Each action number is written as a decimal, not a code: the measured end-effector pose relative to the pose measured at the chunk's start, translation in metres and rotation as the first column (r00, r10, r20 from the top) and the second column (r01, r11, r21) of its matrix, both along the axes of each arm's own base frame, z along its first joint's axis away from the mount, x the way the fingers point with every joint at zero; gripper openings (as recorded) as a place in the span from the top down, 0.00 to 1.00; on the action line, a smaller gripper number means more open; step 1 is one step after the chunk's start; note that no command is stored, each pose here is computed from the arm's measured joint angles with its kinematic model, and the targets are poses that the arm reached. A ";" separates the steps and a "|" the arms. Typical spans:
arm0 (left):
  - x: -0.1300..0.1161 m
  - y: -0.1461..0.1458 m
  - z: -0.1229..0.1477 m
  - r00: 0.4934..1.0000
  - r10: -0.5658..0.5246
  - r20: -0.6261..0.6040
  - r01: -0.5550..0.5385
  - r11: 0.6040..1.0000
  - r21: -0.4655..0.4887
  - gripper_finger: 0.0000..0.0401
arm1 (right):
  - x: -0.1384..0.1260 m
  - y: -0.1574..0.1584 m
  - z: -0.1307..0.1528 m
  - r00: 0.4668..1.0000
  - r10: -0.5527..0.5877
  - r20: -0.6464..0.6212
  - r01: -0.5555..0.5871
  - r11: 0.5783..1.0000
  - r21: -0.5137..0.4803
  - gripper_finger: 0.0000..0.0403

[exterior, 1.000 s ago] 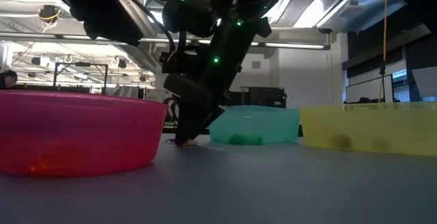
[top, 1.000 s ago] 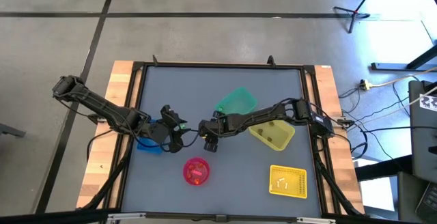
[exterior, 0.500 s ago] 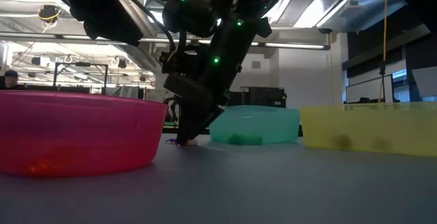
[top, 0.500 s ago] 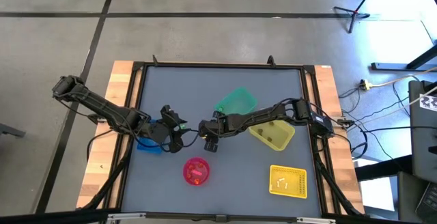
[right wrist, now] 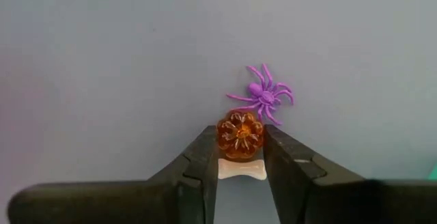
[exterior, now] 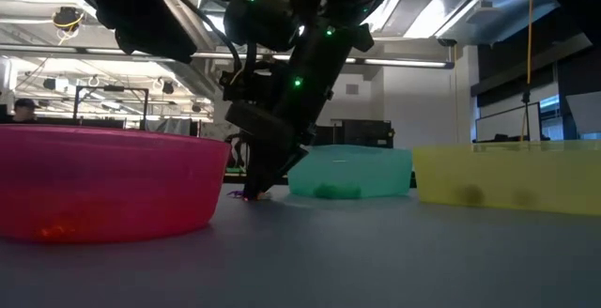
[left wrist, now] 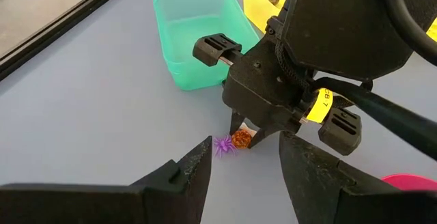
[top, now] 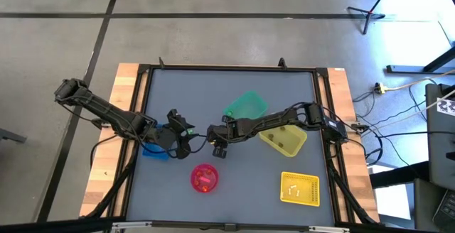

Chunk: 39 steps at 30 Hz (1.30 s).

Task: Sort Halloween decoration
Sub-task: Put the orange pumpkin toy into the pink bowl

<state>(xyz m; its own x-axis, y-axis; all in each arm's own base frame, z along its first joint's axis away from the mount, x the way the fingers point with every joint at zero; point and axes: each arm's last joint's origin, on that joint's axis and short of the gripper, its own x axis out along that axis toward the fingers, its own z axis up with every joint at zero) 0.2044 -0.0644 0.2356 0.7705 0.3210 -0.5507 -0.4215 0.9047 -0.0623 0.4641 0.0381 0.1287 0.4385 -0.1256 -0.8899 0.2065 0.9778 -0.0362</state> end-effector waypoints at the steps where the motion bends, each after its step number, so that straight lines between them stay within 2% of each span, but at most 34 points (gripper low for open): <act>1: 0.000 0.000 0.000 1.000 0.000 0.000 0.000 1.000 0.000 0.62 | 0.000 0.000 0.000 1.000 0.000 0.000 0.000 1.000 0.000 0.75; 14: 0.000 0.000 0.000 1.000 0.000 0.000 0.000 1.000 0.000 0.62 | -0.004 0.000 0.017 1.000 0.001 0.018 -0.001 1.000 0.031 0.75; 21: 0.000 0.000 0.000 1.000 0.000 0.001 0.000 1.000 0.000 0.62 | -0.005 0.003 0.034 0.997 0.056 0.060 -0.064 0.988 0.138 0.75; 24: 0.000 0.000 0.000 1.000 0.000 0.001 0.000 1.000 0.000 0.62 | -0.005 0.006 0.038 0.992 0.102 0.073 -0.116 0.967 0.227 0.75; 30: 0.000 0.000 0.000 1.000 0.000 0.001 0.000 1.000 0.000 0.62 | -0.007 0.024 0.041 0.977 0.194 0.086 -0.212 0.889 0.405 0.75; 39: 0.000 0.000 0.000 1.000 0.000 0.001 0.000 1.000 0.000 0.62 | -0.008 0.056 0.054 0.957 0.267 0.117 -0.291 0.862 0.415 0.75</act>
<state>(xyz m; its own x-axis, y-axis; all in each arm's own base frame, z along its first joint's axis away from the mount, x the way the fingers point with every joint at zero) 0.2042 -0.0644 0.2357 0.7709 0.3208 -0.5503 -0.4212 0.9048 -0.0626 0.4565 0.0937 0.1823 0.4477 0.3923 -0.8035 -0.0874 0.9135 0.3973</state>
